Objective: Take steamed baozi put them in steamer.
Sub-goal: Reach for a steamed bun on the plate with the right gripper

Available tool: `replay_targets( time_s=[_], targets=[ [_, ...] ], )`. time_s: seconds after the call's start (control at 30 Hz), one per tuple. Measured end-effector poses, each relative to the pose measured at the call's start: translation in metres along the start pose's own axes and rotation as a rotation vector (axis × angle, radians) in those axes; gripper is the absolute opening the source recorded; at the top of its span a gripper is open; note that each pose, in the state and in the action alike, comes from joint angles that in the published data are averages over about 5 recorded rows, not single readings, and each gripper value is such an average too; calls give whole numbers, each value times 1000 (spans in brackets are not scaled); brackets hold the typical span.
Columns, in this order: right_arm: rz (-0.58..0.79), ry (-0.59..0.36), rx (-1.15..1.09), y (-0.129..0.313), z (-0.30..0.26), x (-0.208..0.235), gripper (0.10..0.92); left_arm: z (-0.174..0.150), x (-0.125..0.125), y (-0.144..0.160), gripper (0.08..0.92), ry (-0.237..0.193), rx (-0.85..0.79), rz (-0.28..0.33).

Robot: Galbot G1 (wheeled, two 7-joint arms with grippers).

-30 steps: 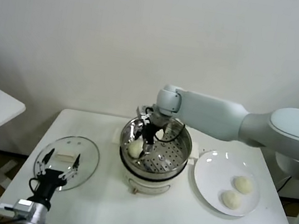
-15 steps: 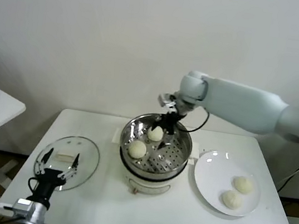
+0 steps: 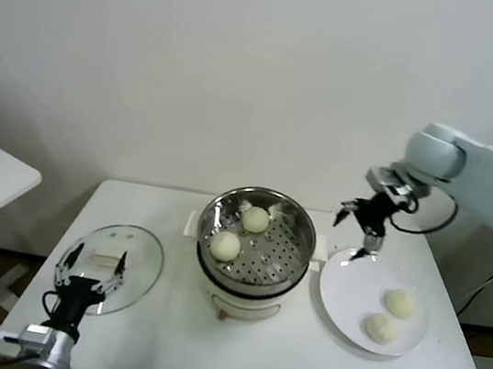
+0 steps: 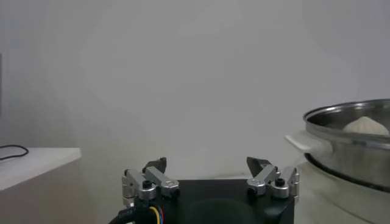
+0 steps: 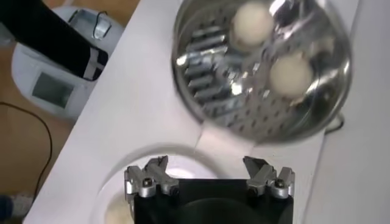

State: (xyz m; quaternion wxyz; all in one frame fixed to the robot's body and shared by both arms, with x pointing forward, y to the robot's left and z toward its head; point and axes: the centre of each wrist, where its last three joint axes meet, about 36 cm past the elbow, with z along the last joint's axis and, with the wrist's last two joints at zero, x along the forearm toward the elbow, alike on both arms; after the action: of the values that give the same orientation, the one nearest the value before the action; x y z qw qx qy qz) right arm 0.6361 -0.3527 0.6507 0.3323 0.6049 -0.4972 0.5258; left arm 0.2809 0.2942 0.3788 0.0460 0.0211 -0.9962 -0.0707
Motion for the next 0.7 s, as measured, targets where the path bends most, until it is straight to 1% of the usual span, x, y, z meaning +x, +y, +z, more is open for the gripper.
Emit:
replay_targets(
  time_s=[0.17, 0.33, 0.5, 0.7],
  targets=[
    [-13, 22, -60, 34, 44, -30, 823, -1, 1, 5, 823, 4, -11, -10],
    [-49, 61, -105, 64, 74, -62, 823, 1, 4, 4, 823, 11, -12, -13],
    [-70, 101, -134, 83, 93, -85, 823, 3, 4, 2, 823, 16, -10, -15],
    [-89, 128, -151, 94, 101, -108, 823, 4, 5, 3, 823, 19, -11, -20]
  ],
)
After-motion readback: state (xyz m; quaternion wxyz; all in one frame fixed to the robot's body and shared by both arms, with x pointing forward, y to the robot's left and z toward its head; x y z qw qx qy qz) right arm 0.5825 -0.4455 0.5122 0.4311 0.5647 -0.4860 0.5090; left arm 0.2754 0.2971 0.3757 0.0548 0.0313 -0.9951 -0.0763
